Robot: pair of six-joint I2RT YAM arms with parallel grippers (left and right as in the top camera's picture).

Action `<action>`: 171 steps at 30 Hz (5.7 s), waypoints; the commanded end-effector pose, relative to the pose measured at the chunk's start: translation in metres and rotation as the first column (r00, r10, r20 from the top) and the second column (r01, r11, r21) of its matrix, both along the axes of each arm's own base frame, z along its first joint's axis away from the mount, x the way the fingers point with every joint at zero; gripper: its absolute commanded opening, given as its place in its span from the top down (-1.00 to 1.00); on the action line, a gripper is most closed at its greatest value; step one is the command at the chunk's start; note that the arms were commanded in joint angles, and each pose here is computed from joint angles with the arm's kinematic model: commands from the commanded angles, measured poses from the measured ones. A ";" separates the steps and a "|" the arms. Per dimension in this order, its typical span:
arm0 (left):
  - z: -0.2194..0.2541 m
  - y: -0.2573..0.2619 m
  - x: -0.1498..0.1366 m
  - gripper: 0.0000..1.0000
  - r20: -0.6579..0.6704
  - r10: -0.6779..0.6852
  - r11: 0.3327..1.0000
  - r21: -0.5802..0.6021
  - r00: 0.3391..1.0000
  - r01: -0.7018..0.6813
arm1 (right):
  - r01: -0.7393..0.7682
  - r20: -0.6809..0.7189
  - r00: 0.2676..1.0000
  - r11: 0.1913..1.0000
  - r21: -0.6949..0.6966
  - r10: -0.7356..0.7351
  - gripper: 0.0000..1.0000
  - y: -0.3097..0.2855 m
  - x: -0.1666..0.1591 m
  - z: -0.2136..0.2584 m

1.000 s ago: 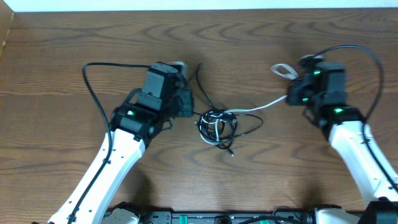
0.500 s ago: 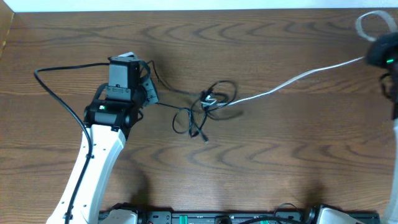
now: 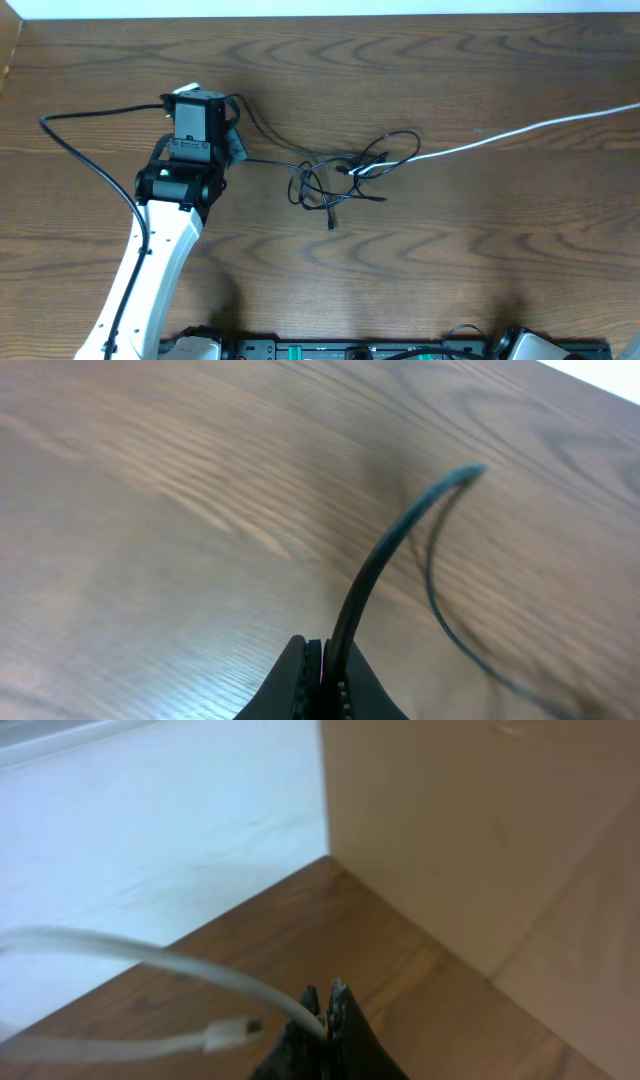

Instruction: Untangle cables

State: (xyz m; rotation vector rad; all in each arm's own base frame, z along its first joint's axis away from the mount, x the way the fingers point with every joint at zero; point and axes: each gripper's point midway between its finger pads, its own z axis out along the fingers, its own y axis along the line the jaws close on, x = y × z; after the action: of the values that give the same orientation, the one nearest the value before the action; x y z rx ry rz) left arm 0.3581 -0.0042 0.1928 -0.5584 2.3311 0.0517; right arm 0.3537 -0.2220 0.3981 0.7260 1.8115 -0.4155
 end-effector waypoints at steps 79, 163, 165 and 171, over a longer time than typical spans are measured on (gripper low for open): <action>-0.158 -0.307 -0.064 -0.56 -0.137 -0.894 0.445 -0.396 0.427 0.803 | -0.711 -0.206 0.515 0.549 0.440 0.832 -0.39 0.192 0.021 -0.117; 0.080 -0.228 -0.042 0.85 0.297 -0.751 0.572 -0.156 0.590 0.806 | -0.858 -0.263 -0.209 -0.047 0.512 0.942 0.98 0.426 0.026 -0.216; 0.085 -0.229 -0.040 0.85 0.316 -0.747 0.570 -0.147 0.584 0.808 | -0.852 -0.265 -0.216 -0.049 0.520 0.940 0.98 0.428 0.023 -0.217; 0.087 -0.229 -0.040 0.85 0.324 -0.746 0.570 -0.143 0.582 0.809 | -0.865 -0.304 -0.148 0.025 0.501 0.941 0.98 0.419 0.035 -0.219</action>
State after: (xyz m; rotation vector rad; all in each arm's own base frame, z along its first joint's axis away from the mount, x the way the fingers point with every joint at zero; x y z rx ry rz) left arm 0.3164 -0.2350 0.2671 0.4062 2.1898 -0.7394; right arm 0.3823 0.2008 0.1642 -1.0283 2.4481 0.6454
